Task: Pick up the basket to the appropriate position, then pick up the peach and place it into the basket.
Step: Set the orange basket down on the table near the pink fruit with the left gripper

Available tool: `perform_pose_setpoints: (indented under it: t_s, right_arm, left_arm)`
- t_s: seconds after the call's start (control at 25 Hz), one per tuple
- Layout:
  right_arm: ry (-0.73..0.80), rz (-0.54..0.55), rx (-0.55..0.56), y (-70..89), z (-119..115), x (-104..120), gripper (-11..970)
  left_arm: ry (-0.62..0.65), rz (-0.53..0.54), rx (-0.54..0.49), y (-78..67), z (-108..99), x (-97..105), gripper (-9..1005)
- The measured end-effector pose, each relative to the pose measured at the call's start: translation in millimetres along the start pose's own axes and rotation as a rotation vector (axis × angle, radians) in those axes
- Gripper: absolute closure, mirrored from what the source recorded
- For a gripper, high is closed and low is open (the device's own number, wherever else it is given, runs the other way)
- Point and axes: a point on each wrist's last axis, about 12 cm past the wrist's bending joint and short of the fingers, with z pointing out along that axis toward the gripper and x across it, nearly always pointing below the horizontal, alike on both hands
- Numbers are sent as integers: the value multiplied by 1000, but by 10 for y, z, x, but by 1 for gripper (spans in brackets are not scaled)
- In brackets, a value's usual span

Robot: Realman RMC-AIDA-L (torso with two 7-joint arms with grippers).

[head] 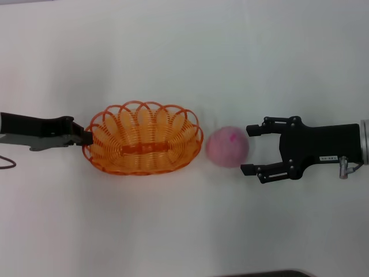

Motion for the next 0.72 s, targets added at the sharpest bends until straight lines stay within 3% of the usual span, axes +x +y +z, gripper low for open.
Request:
perform_pose_setpoints:
  t_s: [0.72]
  right_arm:
    - [2, 3, -1, 4, 2, 7, 60]
  left_arm:
    - [-15, -17, 20, 18, 0, 30, 904]
